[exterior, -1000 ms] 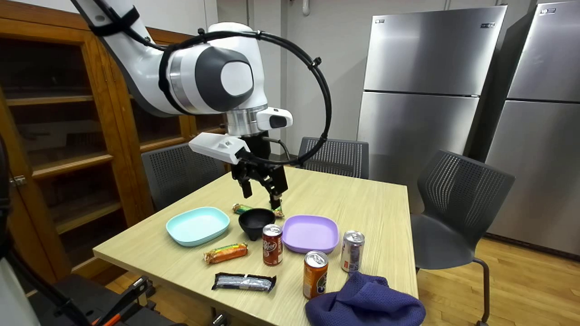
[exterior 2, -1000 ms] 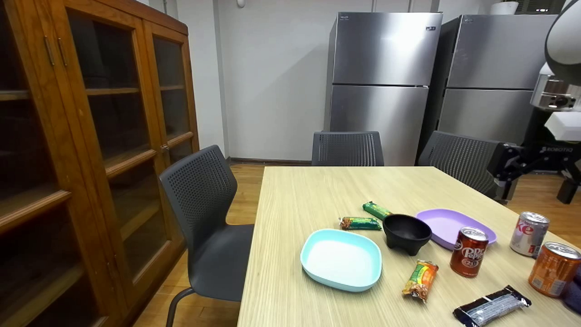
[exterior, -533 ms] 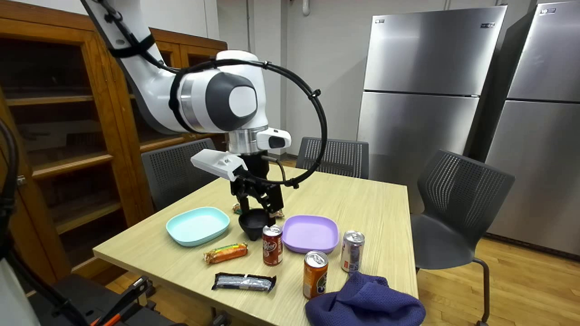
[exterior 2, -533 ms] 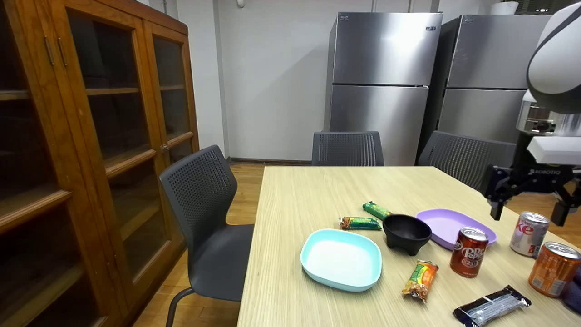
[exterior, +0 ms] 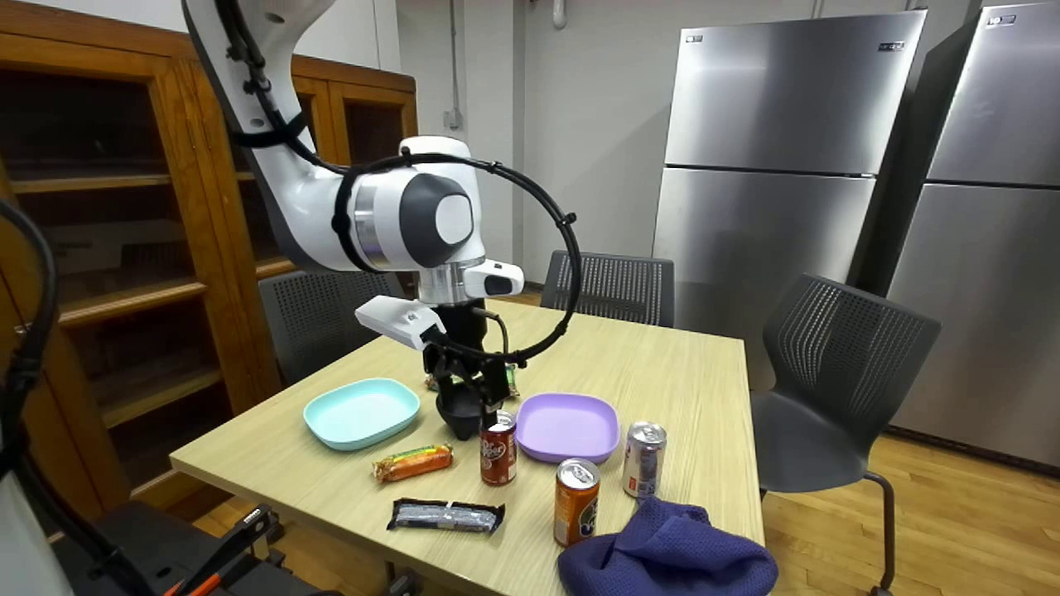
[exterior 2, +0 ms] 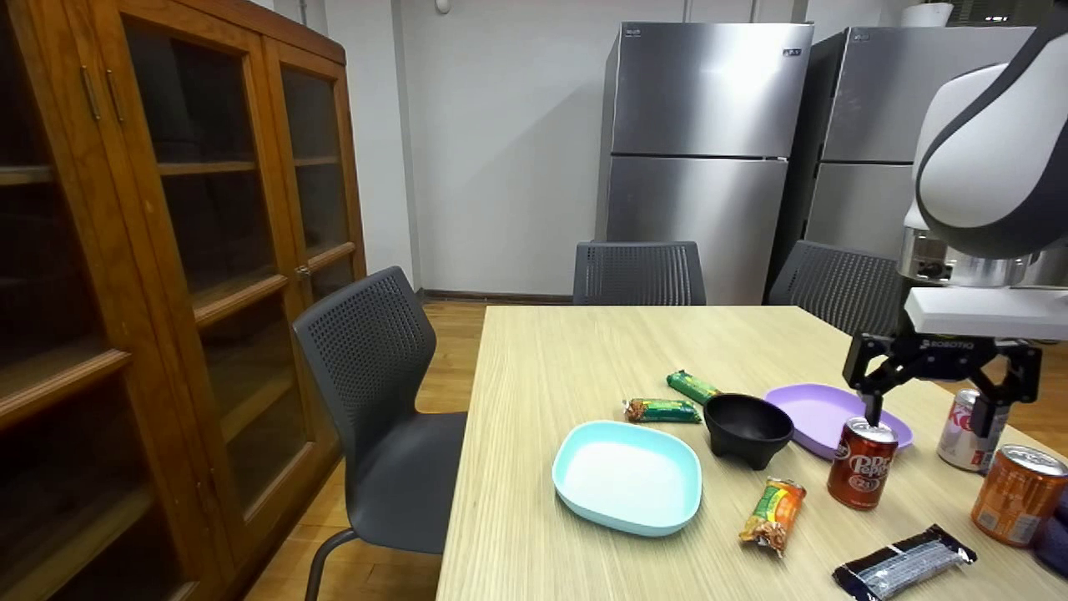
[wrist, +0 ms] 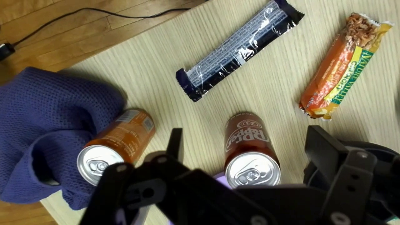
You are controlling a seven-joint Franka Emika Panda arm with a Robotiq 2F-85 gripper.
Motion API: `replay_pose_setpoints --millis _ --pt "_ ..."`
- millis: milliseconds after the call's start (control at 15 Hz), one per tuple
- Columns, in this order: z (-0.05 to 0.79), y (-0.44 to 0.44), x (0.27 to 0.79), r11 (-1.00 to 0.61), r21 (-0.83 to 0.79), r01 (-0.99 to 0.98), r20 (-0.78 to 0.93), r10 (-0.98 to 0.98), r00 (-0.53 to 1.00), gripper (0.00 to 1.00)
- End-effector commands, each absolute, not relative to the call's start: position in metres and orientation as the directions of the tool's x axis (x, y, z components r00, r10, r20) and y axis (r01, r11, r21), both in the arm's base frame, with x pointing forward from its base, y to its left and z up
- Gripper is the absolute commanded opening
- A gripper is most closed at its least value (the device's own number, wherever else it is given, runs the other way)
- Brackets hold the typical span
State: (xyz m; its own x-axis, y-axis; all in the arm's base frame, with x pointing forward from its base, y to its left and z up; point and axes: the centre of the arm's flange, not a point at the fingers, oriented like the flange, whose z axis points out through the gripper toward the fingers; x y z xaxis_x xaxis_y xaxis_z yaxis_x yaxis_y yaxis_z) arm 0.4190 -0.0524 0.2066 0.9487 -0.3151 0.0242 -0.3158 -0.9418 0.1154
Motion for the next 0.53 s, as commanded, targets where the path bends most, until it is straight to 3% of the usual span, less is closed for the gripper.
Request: replay_pose_setpoints --millis 0,467 --pt "0.191 -0.047 0.437 -0.925 0.143 -0.353 0.041 -0.351 0.936 1.0" --pt "0.168 -0.051 0.454 -0.909 0.161 -0.384 0.022 -0.386 0.922 1.0"
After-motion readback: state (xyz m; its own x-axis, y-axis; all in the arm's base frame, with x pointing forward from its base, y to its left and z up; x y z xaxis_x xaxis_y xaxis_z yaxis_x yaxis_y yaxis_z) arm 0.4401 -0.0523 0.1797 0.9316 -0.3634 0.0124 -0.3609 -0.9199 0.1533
